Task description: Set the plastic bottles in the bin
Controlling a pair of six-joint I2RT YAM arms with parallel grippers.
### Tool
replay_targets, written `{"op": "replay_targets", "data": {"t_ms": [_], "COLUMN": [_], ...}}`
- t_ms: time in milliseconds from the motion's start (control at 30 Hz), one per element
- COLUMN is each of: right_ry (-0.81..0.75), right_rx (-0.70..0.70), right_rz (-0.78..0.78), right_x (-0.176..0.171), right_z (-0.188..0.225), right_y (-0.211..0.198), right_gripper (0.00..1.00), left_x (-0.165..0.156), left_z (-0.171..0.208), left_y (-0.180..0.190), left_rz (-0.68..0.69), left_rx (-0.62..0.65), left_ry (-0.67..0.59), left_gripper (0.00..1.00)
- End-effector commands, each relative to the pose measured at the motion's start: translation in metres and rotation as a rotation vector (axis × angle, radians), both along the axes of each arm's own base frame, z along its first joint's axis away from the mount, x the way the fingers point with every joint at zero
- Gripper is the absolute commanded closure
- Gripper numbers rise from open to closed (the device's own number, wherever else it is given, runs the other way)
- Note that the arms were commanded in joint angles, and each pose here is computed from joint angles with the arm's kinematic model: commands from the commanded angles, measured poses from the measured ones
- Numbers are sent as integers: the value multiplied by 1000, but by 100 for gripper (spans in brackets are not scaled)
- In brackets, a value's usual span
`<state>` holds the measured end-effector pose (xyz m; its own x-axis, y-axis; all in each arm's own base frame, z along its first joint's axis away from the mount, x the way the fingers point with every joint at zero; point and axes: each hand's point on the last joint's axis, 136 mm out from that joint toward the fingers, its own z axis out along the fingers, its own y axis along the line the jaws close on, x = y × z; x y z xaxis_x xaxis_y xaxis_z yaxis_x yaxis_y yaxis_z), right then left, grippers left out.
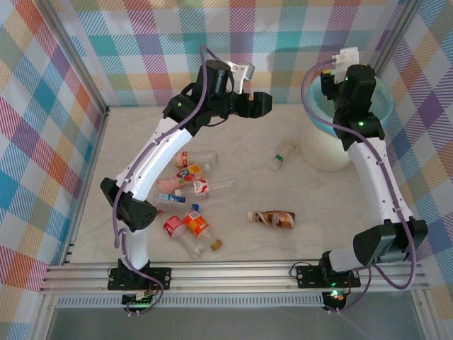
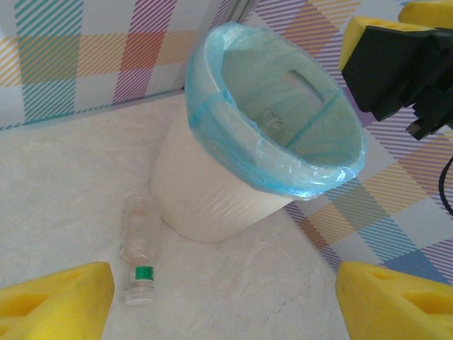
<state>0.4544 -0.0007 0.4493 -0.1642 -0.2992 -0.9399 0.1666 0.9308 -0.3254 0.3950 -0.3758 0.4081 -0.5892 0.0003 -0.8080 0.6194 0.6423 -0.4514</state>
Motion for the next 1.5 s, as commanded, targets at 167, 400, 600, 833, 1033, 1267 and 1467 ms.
{"op": "replay_targets", "data": {"t_ms": [167,400,600,833,1033,1267,1467], "right_ry": [-37,19,106,198,250,429,538], "right_rx": [40,149,264,397,440,447,446], "right_rz": [29,159,330,491,660,811,882], "right_x": [-25,-46,-65,-99,-137,-167,-179], "right_z": [27,32,21,2,-4,-37,-74], "right_y": [0,23,55,104,165,234,283], "right_gripper": [27,27,27,27,28,28,27], "left_x": [-18,-19,-18,-33,-58,-92,-122], "left_z": [32,28,26,27,4,-31,-64], "left_y": [14,22,34,56,97,154,204], "left_rz": [9,23,49,80,164,291,399], "left_rx": [-14,11,10,18,50,92,170], "left_ry": [-76,-80,-67,-61,-38,-6,30], "left_gripper": [18,18,18,18,18,18,17]}}
